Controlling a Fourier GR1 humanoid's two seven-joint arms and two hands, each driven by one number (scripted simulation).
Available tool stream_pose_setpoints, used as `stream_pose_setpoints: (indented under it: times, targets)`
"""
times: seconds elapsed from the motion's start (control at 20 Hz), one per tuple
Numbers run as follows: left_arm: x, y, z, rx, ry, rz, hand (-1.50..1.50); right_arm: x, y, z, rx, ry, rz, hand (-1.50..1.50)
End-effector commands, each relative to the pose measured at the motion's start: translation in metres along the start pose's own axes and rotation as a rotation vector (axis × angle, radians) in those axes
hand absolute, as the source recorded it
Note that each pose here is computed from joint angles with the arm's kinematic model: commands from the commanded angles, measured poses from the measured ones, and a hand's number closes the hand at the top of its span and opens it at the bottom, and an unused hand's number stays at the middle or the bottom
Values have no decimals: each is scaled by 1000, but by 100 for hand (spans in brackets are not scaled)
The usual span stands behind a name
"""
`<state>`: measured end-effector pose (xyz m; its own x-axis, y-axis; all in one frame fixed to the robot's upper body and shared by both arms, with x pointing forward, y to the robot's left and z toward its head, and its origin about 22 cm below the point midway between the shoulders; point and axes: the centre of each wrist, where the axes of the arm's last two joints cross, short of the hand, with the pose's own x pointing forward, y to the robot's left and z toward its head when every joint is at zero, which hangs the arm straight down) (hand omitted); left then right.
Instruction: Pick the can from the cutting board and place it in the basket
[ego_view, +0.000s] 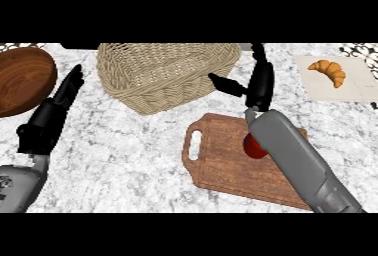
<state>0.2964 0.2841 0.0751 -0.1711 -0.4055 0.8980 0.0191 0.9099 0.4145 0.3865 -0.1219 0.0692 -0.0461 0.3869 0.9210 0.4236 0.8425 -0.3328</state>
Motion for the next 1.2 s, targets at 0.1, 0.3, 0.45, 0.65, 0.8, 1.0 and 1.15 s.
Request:
stream_pose_setpoints:
  times: [0.1,0.3,0.45,0.65,0.8,1.0,1.15]
  targets:
    - [-4,0,3,2,19,-6,0,-21,-38,-47,129,166,488,-150]
    - [-8,0,5,-4,25,-13,0,13,-20,-48,381,276,701,-150]
    - [-12,11,8,13,29,-18,0,54,-22,-59,512,356,810,-150]
    - [-8,2,8,17,29,9,0,121,-25,-64,657,433,892,-150]
    - [-10,16,10,27,9,-5,0,134,-47,-72,699,515,932,-150]
    - [-10,5,10,31,19,19,0,143,-59,-69,729,561,934,-150]
    - [-8,15,15,28,-2,-3,0,128,-62,-53,745,557,938,-150]
